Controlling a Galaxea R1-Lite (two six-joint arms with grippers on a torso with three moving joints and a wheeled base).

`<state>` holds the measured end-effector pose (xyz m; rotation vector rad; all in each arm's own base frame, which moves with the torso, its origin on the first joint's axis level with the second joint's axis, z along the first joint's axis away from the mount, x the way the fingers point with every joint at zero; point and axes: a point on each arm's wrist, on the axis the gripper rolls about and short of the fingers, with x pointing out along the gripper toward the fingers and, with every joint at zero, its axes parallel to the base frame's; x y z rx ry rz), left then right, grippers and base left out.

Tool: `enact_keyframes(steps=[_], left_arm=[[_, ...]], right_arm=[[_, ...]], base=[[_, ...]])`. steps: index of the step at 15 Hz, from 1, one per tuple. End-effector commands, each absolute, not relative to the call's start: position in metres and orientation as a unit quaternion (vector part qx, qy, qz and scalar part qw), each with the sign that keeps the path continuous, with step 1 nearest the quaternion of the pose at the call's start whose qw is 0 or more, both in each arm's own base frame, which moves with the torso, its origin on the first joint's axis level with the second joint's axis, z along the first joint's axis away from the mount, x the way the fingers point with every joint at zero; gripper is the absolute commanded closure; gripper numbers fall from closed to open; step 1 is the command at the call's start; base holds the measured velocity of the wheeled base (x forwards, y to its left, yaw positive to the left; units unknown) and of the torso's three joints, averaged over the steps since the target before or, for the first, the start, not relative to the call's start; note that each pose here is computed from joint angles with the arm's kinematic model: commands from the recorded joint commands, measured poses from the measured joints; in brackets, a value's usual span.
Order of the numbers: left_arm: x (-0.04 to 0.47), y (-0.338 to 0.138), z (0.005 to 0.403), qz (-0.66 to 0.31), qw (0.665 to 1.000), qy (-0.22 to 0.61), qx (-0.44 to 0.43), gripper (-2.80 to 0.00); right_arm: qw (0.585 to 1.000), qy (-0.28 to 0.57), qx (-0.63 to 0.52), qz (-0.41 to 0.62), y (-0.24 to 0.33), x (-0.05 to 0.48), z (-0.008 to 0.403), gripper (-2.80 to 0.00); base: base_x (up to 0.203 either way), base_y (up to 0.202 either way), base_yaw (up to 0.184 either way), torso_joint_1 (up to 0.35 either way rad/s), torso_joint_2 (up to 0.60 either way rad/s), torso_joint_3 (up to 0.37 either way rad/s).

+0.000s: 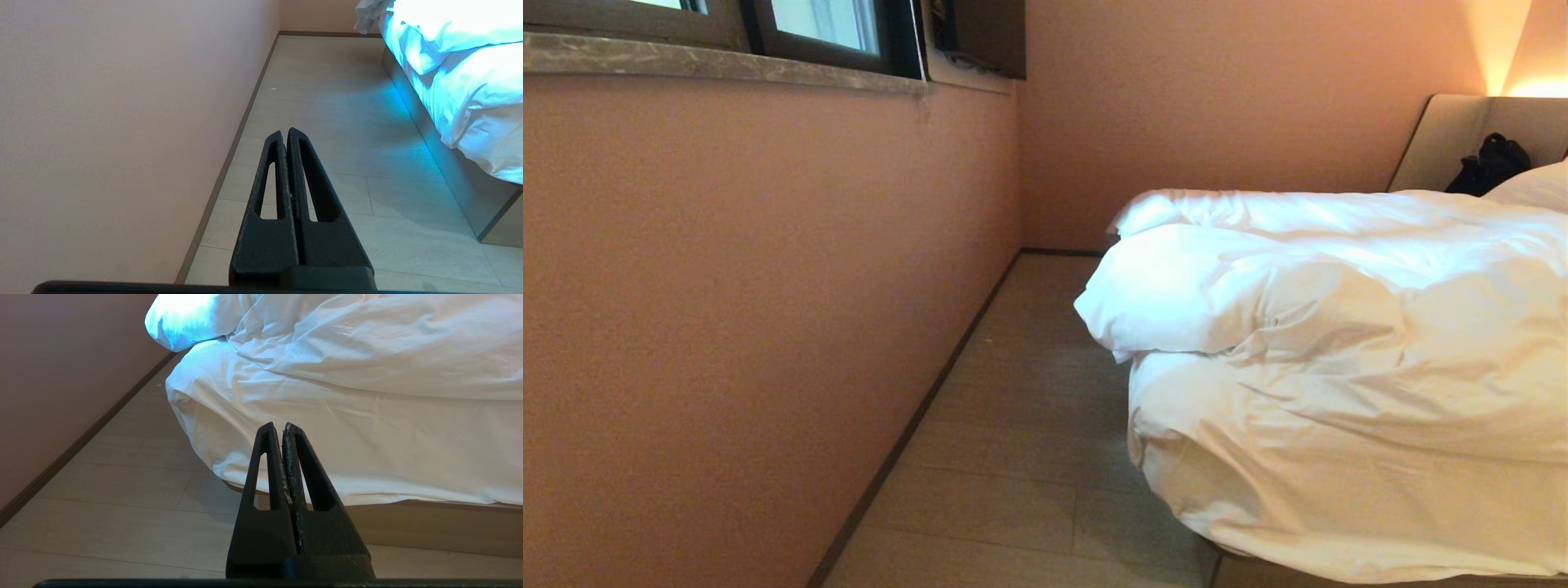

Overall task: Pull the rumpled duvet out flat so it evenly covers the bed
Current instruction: Hold the folded corner of the quilt

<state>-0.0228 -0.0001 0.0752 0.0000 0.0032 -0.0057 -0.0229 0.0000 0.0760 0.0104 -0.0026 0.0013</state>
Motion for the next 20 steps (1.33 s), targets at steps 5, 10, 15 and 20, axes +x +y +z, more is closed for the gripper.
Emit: enact_keyframes(steps=[5,10,15,20], left_arm=[[-0.0228,-0.0001,0.0752,-0.003,1.0,0.002,0.002,0.0],[-0.0228,0.0,0.0745,-0.001,1.0,0.005,0.003,0.0],[-0.0229,0.0,0.0748,0.0,1.0,0.005,0.009,0.0],[-0.0229,0.0,0.0748,0.0,1.0,0.005,0.01,0.0]], right_arm=[[1.0,-0.001,0.005,0.001,0.0,-0.0228,0.0761,0.0],[1.0,-0.002,0.005,-0.001,0.0,-0.0229,0.0761,0.0],[1.0,-0.001,0.005,-0.001,0.0,-0.0228,0.0756,0.0],[1.0,-0.001,0.005,-0.001,0.0,-0.0228,0.0756,0.0]], base=[[0.0,0.0,0.0,0.0,0.0,0.0],[0.0,0.0,0.0,0.0,0.0,0.0],[0.0,0.0,0.0,0.0,0.0,0.0],[0.0,0.0,0.0,0.0,0.0,0.0]])
